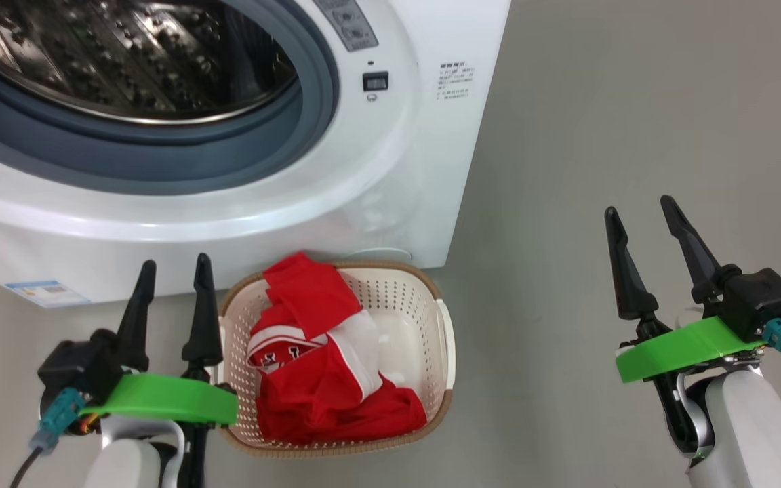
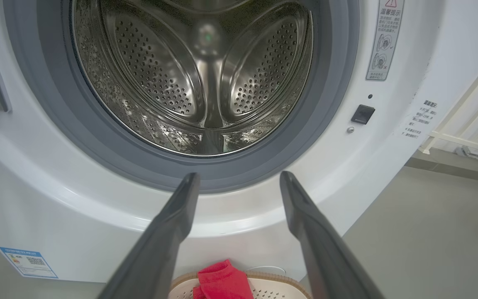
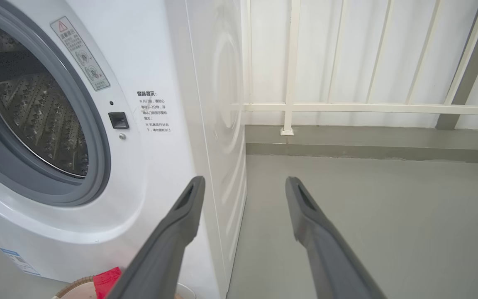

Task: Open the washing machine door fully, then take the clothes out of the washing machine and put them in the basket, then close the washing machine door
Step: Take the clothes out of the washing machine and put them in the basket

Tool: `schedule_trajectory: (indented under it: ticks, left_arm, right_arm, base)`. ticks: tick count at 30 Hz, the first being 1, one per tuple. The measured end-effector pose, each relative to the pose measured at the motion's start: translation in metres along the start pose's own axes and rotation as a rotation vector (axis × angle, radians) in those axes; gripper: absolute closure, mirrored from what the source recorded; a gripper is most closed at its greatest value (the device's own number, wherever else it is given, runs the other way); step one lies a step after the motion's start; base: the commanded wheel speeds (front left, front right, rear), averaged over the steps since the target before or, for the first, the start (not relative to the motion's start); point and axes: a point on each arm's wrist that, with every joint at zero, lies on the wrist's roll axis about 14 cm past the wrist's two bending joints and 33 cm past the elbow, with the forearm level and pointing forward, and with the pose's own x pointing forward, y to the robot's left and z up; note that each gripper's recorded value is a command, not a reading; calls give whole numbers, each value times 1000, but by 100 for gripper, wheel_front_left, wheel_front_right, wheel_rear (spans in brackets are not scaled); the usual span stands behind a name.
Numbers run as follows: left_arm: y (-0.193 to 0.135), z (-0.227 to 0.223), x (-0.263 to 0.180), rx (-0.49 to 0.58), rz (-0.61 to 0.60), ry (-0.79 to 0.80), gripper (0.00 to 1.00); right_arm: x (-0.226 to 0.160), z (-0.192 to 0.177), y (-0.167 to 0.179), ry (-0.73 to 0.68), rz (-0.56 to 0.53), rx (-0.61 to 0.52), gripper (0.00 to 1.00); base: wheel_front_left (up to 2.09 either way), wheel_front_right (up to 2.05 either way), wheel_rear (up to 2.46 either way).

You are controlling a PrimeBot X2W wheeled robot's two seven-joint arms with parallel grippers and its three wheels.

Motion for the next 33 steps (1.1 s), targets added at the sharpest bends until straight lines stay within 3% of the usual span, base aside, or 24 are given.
schedule_trajectory:
  ticks: [15, 33]
  left_arm:
    - [-5, 39, -34, 52, -14, -100, 0]
    - [-6, 43, -73, 112, -32, -105, 0]
  right_arm:
    - [-30, 26, 0, -53, -8, -21, 0]
    - [-63, 42, -5, -92, -32, -21, 0]
  base:
    - [0, 0, 0]
    - [0, 0, 0]
